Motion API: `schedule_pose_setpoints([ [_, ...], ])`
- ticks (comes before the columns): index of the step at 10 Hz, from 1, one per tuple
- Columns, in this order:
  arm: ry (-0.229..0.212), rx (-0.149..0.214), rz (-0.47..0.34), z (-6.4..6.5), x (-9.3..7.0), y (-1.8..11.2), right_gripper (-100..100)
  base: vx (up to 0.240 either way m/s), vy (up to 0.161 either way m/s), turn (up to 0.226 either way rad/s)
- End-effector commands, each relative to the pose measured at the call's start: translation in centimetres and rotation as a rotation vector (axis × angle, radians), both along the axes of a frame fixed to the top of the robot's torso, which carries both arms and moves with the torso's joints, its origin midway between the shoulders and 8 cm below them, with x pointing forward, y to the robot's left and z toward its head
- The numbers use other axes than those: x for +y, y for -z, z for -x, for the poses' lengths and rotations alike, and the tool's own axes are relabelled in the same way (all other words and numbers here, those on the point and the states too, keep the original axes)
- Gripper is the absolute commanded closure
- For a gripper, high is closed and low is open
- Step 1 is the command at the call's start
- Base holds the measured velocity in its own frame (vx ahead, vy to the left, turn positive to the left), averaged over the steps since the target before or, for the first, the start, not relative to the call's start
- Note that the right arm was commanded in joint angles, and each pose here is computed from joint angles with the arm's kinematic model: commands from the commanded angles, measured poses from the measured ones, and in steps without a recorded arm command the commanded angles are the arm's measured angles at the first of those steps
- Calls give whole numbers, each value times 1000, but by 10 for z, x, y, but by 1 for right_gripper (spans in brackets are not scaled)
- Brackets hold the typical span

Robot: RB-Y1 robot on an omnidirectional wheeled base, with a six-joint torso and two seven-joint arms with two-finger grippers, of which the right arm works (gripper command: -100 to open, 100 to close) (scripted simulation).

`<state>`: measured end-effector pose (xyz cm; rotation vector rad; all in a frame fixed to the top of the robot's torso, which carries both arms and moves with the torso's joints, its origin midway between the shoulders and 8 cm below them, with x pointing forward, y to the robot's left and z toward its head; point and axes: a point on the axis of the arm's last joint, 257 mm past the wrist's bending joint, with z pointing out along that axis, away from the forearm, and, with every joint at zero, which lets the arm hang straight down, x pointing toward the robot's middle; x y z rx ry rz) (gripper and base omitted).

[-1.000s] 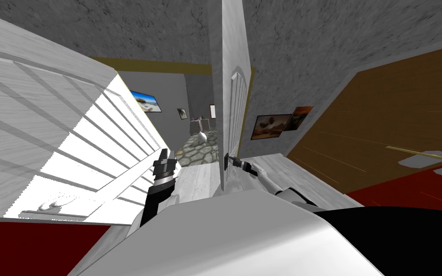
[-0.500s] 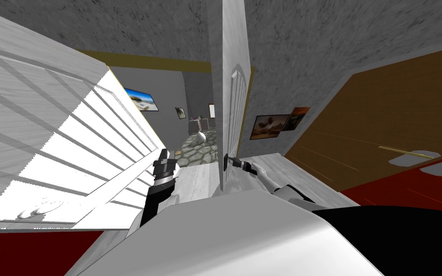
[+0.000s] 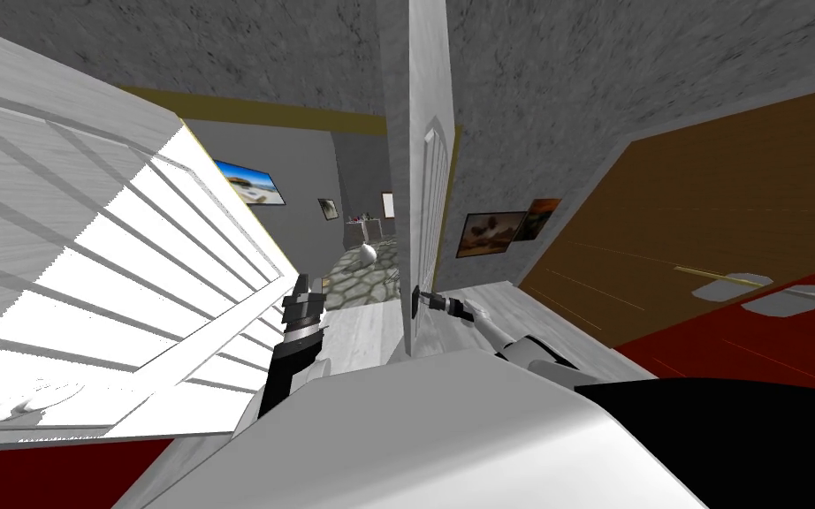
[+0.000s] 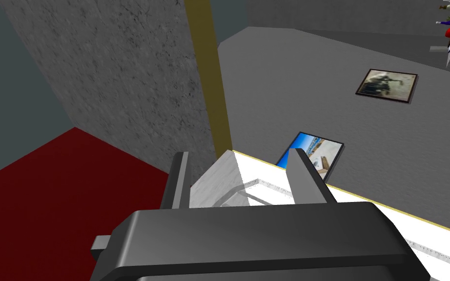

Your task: Pull the door open

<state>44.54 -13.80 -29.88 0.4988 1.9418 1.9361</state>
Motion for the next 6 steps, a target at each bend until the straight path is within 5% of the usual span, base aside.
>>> schedule_pose_setpoints([
  [1, -31, -3, 0, 5, 1, -1, 100, -19, -104, -54],
  [6, -103, 0, -3, 17, 4, -3, 100, -28, -178, -39],
])
